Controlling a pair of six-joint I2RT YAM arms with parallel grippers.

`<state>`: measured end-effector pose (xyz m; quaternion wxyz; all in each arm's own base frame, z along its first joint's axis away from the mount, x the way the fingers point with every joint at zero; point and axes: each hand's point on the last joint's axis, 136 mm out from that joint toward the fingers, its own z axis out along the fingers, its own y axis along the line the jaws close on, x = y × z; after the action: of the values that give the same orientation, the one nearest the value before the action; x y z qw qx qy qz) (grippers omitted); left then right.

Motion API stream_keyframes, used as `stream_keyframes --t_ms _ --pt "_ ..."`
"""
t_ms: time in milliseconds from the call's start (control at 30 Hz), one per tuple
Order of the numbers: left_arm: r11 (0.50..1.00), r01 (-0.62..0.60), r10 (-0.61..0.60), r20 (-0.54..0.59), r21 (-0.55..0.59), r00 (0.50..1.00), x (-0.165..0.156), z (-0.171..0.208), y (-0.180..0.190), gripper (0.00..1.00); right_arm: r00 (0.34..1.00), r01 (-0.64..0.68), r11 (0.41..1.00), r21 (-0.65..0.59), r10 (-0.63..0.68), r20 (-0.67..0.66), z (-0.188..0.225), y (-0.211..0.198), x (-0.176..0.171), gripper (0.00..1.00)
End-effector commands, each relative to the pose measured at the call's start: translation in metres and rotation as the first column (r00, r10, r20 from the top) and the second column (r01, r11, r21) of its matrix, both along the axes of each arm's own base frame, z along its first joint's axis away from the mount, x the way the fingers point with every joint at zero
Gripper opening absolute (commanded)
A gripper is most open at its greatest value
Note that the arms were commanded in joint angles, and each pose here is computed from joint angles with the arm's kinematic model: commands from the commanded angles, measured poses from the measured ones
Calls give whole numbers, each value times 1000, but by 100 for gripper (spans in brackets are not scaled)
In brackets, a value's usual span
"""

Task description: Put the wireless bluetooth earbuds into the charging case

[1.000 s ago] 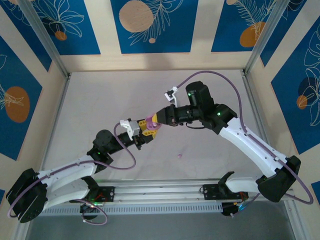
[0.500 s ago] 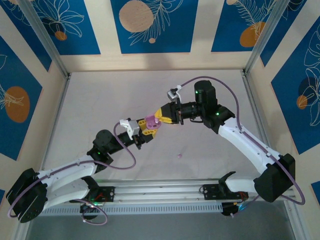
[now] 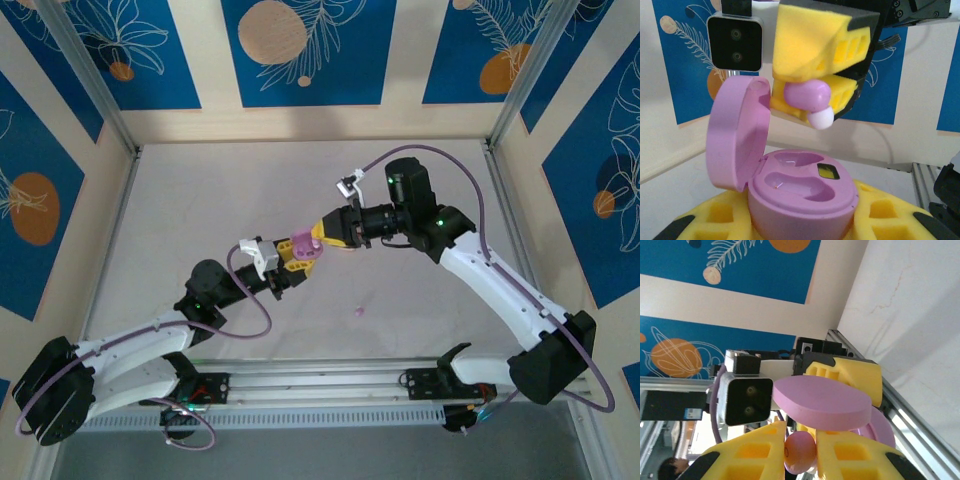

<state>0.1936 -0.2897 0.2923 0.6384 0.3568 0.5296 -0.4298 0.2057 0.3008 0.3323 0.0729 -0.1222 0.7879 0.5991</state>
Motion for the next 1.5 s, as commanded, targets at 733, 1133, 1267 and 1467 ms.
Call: stream_keyframes --t_ms 733,1133,1267,1467 --pt "990 100 -95 53 -96 994 -20 37 -1 26 981 15 975 -220 29 194 -22 -6 -4 20" --pt "989 111 -106 55 -100 993 -21 39 -3 26 976 31 971 -237 22 218 -21 -5 0 21" --pt "987 120 -115 55 -105 992 -22 41 -3 26 971 46 966 -256 18 240 -23 -4 2 21" --pt "986 124 -119 54 -110 991 -22 43 -3 26 956 74 959 -274 10 294 -22 -5 5 25"
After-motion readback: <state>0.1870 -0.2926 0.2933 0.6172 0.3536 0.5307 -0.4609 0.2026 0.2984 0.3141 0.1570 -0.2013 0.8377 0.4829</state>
